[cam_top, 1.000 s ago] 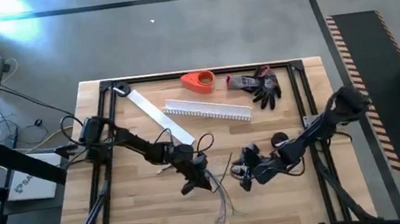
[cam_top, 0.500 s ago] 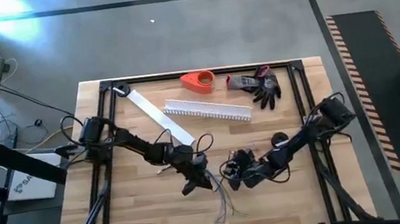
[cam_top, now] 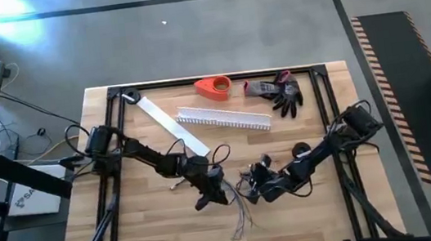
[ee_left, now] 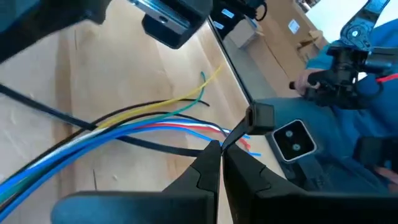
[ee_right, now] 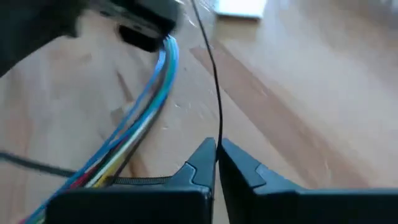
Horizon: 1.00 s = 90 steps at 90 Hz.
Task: Ziptie cables
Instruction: Wrap the cable wires with the black zip tie
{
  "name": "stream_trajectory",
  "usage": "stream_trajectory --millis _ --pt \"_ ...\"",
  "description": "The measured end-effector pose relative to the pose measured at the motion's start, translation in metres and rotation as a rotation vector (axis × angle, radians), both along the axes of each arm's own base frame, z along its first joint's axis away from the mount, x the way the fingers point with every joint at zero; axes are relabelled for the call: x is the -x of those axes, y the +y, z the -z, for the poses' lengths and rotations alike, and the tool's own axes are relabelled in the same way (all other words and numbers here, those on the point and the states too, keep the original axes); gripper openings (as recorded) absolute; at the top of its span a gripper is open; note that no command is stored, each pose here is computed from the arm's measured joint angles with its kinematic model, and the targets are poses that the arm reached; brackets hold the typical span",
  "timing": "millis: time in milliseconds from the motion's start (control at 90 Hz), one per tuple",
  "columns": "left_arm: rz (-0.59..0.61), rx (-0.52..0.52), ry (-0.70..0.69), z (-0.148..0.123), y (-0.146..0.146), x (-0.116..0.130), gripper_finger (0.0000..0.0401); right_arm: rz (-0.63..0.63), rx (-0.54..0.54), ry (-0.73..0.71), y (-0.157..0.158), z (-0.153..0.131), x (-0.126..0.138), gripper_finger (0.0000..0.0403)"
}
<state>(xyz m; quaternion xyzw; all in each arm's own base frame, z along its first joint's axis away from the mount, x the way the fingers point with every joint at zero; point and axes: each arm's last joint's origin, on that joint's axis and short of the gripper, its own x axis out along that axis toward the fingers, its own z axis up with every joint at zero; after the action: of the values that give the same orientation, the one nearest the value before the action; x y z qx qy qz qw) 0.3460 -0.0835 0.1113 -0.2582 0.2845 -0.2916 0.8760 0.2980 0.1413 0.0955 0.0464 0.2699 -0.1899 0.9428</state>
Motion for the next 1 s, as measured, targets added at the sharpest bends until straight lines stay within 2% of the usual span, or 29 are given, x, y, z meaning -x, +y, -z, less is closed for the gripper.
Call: stream_trajectory --millis 122,244,422,600,811,1000 --pt "0.011 0.022 0.010 0.000 0.002 0.000 0.0000 -0.127 0.236 0.091 0.011 -0.016 -0.013 0.0000" --pt "0.026 0.047 0.024 -0.001 0.003 0.000 0.0000 -0.194 0.451 0.171 0.019 -0.034 -0.025 0.0000" --pt "0.026 0.053 0.016 -0.002 0.003 -0.001 0.0000 -0.263 0.594 0.272 0.023 -0.043 -0.040 0.0000" --pt "0.027 0.050 0.009 -0.002 0.003 -0.001 0.0000 -0.287 0.607 0.341 0.029 -0.022 -0.047 0.0000" --pt "0.029 0.049 0.009 -0.002 0.003 -0.001 0.0000 -0.190 0.457 0.268 0.032 -0.017 -0.049 0.0000" --pt "0.030 0.047 0.008 -0.002 0.003 -0.001 0.0000 -0.194 0.445 0.259 0.035 -0.017 -0.048 0.0000"
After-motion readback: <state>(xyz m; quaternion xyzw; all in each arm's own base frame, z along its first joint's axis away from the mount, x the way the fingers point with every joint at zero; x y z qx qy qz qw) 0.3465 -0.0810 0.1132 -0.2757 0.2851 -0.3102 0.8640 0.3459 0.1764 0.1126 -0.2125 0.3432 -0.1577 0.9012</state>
